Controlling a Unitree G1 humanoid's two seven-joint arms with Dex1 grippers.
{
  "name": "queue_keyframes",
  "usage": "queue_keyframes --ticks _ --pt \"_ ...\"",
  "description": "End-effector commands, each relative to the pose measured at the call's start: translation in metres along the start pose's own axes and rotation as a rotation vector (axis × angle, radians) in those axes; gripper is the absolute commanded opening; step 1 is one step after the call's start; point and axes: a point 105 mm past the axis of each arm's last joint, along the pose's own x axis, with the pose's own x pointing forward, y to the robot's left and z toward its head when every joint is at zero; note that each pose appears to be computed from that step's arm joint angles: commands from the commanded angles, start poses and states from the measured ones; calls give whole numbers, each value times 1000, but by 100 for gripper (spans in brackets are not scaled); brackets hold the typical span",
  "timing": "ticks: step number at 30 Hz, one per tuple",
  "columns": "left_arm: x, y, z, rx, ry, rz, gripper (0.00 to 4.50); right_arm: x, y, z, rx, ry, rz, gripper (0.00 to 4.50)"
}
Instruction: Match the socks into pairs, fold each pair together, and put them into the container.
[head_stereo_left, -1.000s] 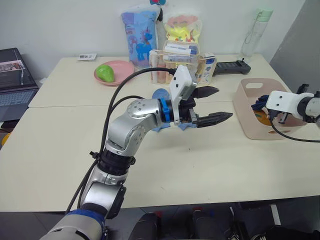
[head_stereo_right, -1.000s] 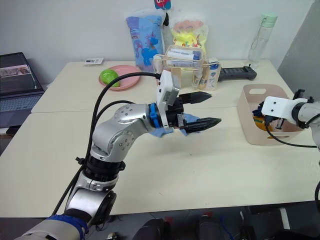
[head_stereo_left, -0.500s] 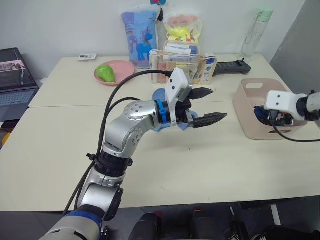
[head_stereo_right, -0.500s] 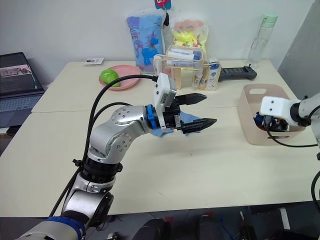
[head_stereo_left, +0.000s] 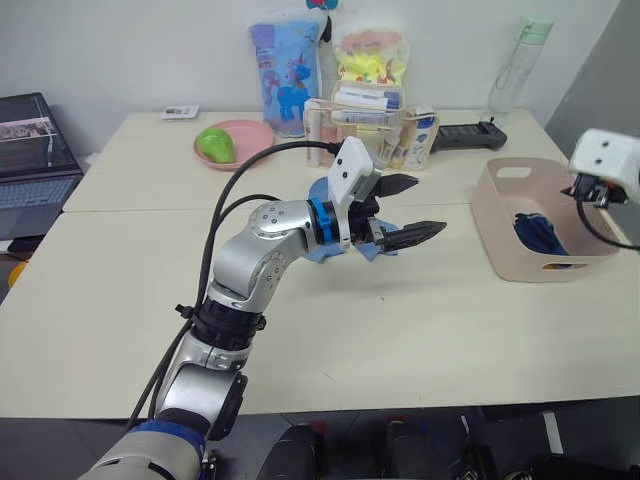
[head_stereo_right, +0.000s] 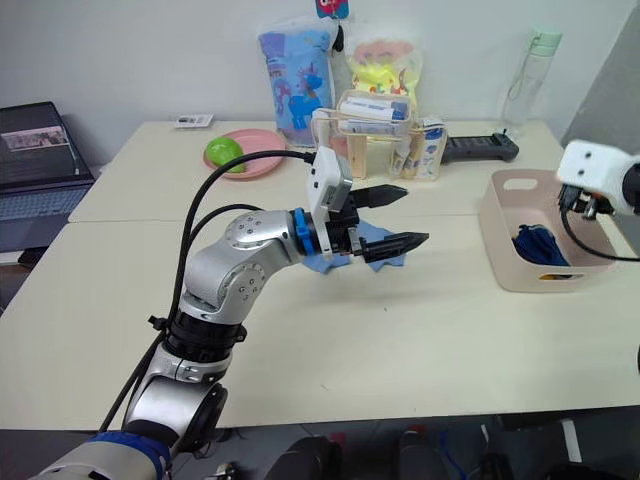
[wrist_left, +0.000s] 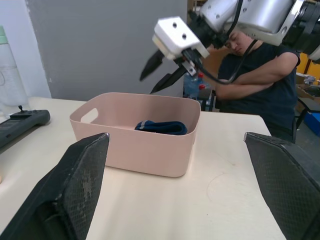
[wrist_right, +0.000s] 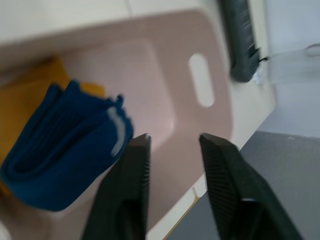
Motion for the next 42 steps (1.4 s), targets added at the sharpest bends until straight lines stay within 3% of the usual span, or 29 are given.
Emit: queue_keyframes --ticks 1,2,6,13,18,22,25,28,33,36,42 --pt "2 -4 14 59 -28 -19 450 9 11 -9 -2 12 21 30" --pt "1 -4 14 59 -23 -22 450 13 16 -11 7 8 38 2" --pt "-1 -7 10 65 -2 -24 450 34 39 -9 122 -36 126 2" --pt "-2 -8 8 67 10 -20 450 43 45 -4 187 -64 170 2" --pt "-6 -6 7 63 16 -6 450 33 28 -11 157 -42 86 2" --pt "-22 7 4 83 31 57 450 8 -11 1 133 -105 -98 2" --pt "-42 21 -2 86 57 139 450 -4 -27 27 168 -250 -191 62" --pt "-69 36 -13 69 91 257 450 -10 -24 62 262 -444 -225 167" --pt "-118 47 -37 31 154 444 450 -12 12 112 489 -670 -209 343" --pt "-166 50 -67 14 232 626 450 0 69 135 561 -709 -128 448" --pt "-210 29 -101 -70 287 785 450 14 140 122 717 -624 -127 448"
